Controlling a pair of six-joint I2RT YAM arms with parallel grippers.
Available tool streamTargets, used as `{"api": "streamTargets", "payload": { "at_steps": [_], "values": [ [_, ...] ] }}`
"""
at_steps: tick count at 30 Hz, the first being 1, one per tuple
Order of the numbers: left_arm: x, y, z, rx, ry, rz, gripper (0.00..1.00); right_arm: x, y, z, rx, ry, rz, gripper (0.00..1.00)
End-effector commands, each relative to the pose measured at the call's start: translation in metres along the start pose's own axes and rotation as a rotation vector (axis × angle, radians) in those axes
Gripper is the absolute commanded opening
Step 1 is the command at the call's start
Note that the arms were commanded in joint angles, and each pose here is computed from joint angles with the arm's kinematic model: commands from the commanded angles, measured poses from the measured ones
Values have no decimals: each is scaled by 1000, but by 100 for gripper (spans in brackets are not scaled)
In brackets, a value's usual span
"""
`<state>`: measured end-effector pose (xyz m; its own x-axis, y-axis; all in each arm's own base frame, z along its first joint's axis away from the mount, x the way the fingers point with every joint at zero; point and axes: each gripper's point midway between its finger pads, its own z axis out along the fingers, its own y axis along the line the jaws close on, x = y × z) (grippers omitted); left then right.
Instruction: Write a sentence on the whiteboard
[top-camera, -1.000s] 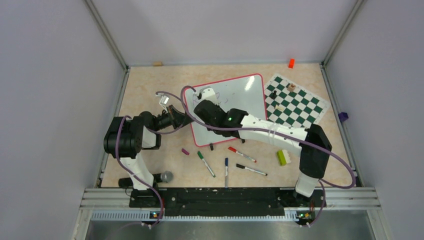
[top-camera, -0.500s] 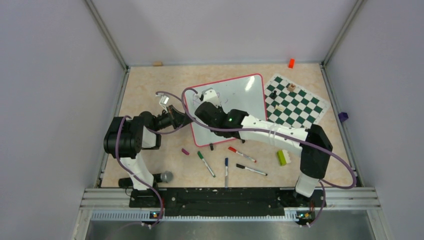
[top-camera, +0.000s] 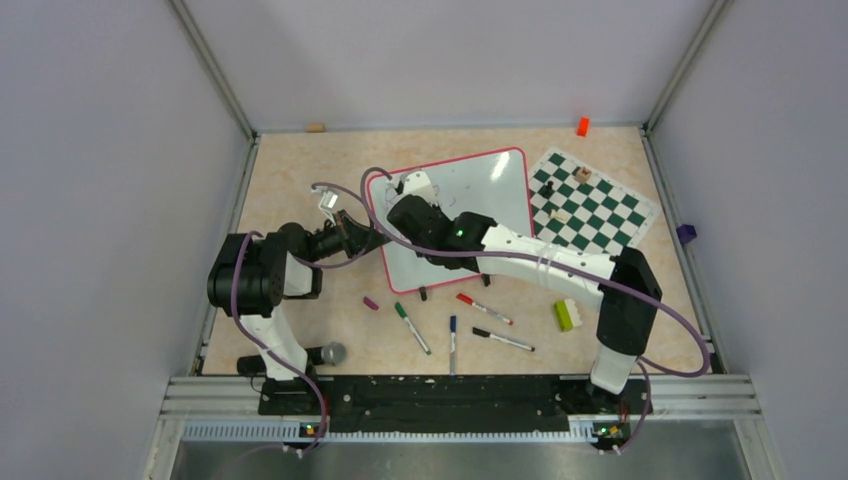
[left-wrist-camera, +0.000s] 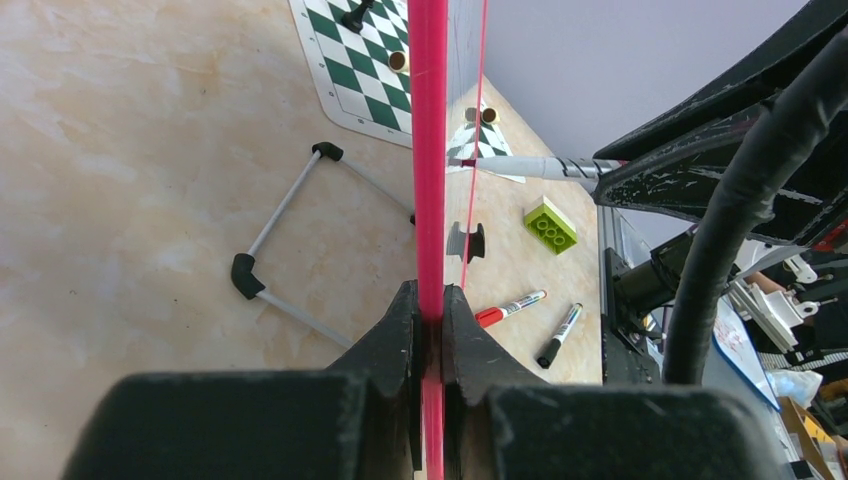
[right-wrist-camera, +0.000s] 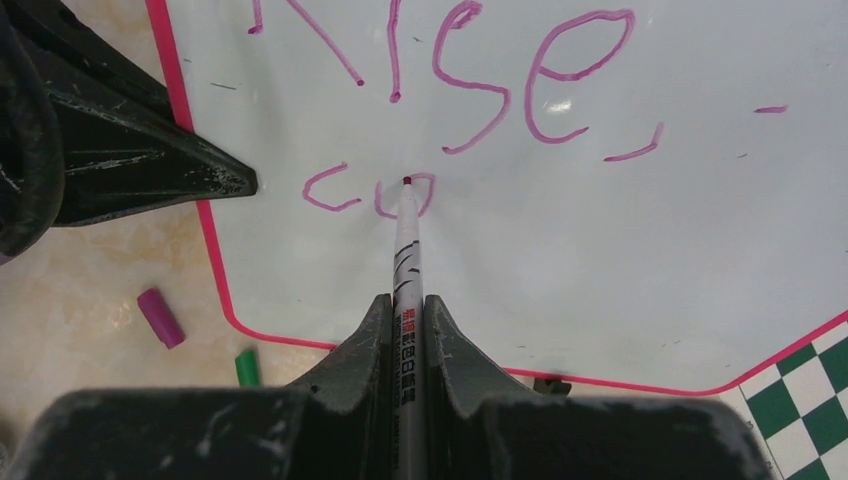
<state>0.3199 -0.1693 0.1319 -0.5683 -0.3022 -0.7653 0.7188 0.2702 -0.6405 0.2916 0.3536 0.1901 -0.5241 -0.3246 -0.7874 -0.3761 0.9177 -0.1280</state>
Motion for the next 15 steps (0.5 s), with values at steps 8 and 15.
{"api": "streamTargets", "payload": {
  "at_steps": [8, 15],
  "values": [
    [-8, -6, 0, 39, -12, 130, 0, -18, -3, -15, -64, -66, 64, 0],
    [-8, -6, 0, 40, -11, 130, 0, -22, -16, -19, -31, -80, 75, 0]
  ]
}}
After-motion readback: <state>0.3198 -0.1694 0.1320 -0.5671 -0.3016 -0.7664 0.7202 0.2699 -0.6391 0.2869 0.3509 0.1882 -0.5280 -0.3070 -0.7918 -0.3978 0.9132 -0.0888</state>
